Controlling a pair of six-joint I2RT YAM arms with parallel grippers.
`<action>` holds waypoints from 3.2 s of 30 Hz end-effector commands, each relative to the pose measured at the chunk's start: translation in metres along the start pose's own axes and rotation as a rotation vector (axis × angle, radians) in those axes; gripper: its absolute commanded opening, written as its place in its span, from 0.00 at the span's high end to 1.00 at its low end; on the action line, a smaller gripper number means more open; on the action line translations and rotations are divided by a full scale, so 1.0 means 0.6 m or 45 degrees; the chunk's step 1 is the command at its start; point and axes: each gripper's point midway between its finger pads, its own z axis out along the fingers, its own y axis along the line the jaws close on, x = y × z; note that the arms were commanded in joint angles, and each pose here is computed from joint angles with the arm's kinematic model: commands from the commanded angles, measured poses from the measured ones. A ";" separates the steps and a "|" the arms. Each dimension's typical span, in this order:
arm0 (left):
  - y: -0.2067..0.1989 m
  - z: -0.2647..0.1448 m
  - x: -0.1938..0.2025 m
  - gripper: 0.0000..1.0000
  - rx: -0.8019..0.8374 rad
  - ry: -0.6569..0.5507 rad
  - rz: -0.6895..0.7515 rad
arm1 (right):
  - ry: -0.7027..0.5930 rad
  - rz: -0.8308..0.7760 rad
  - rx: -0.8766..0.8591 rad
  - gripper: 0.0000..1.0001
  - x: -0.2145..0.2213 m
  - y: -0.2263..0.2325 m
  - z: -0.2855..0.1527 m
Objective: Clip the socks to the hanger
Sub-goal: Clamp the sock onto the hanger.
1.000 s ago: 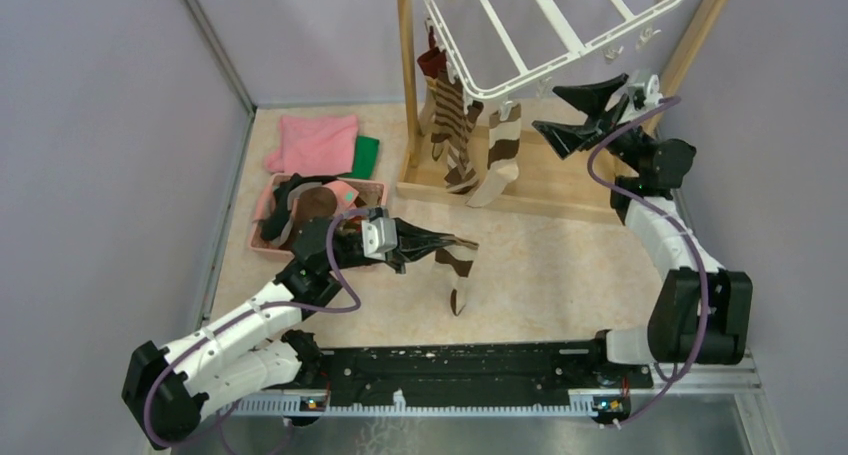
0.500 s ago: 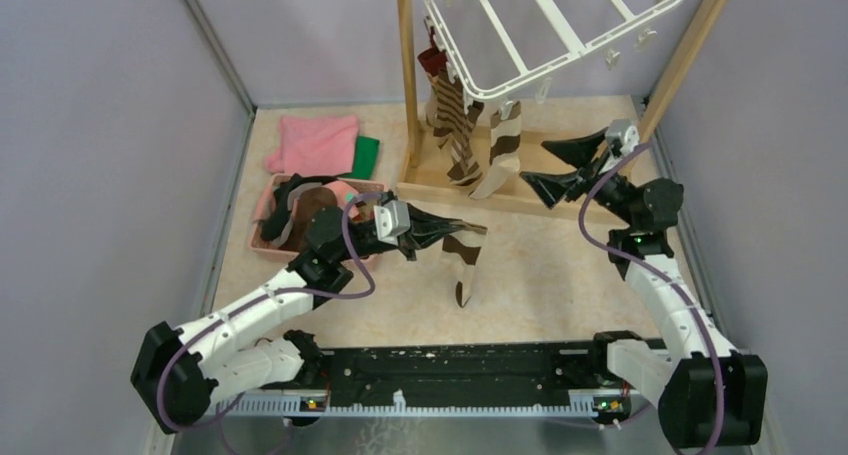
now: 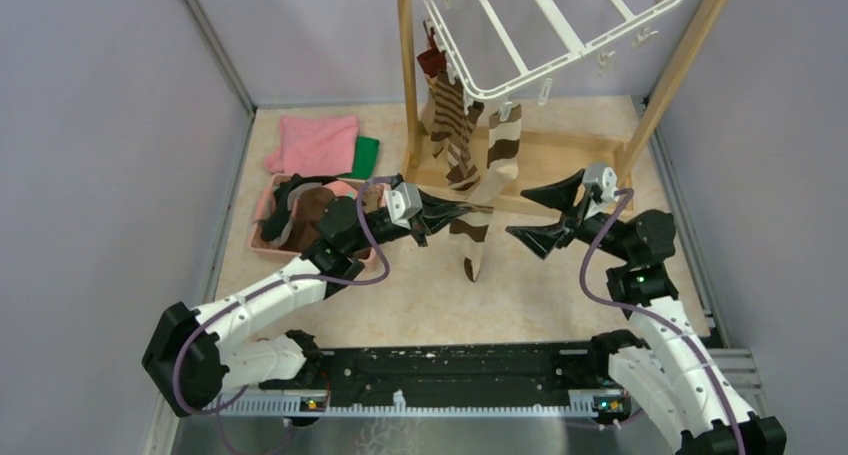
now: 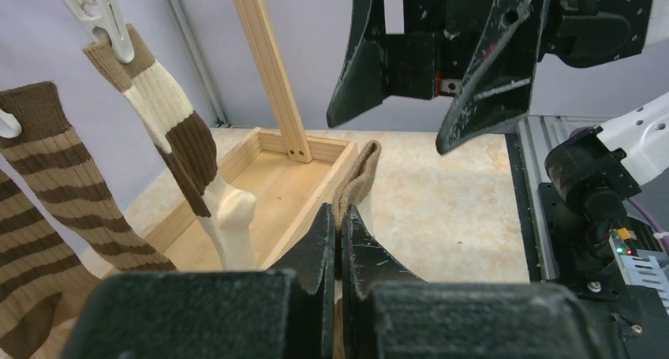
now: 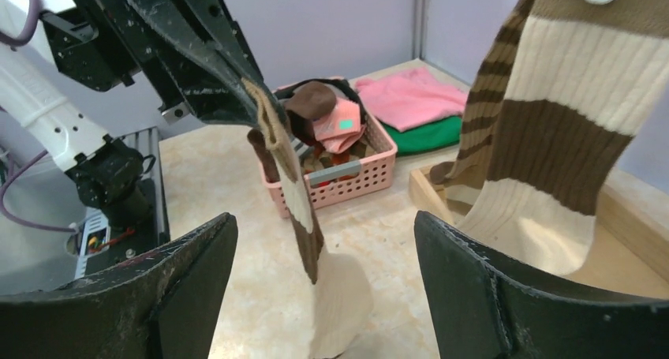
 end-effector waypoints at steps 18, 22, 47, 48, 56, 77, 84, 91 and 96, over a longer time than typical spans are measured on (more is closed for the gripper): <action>-0.003 0.029 -0.065 1.00 0.042 -0.162 -0.042 | -0.117 -0.165 -0.097 0.32 -0.008 0.033 0.043; -0.007 0.029 -0.067 1.00 0.060 -0.165 -0.043 | -0.117 -0.191 -0.133 0.36 -0.006 0.042 0.044; -0.024 0.025 -0.082 1.00 0.124 -0.190 -0.066 | -0.182 -0.286 -0.306 0.93 0.003 0.084 0.053; -0.024 0.025 -0.081 1.00 0.120 -0.189 -0.066 | -0.181 -0.278 -0.316 0.97 0.002 0.088 0.052; -0.001 0.020 -0.076 0.83 0.004 -0.181 -0.088 | -0.069 -0.270 -0.410 1.00 0.000 0.120 0.032; 0.025 0.028 -0.067 0.42 -0.077 -0.064 -0.073 | -0.119 -0.317 -0.078 1.00 -0.037 0.081 0.006; 0.018 0.018 -0.106 0.26 -0.065 -0.098 -0.060 | -0.134 -0.325 0.213 1.00 -0.047 0.029 -0.017; 0.012 0.053 -0.130 0.26 0.024 -0.141 -0.209 | -0.166 -0.306 0.431 1.00 -0.058 -0.010 -0.040; 0.030 0.096 -0.146 0.26 0.040 -0.176 -0.295 | -0.235 -0.305 0.592 1.00 -0.075 -0.033 -0.065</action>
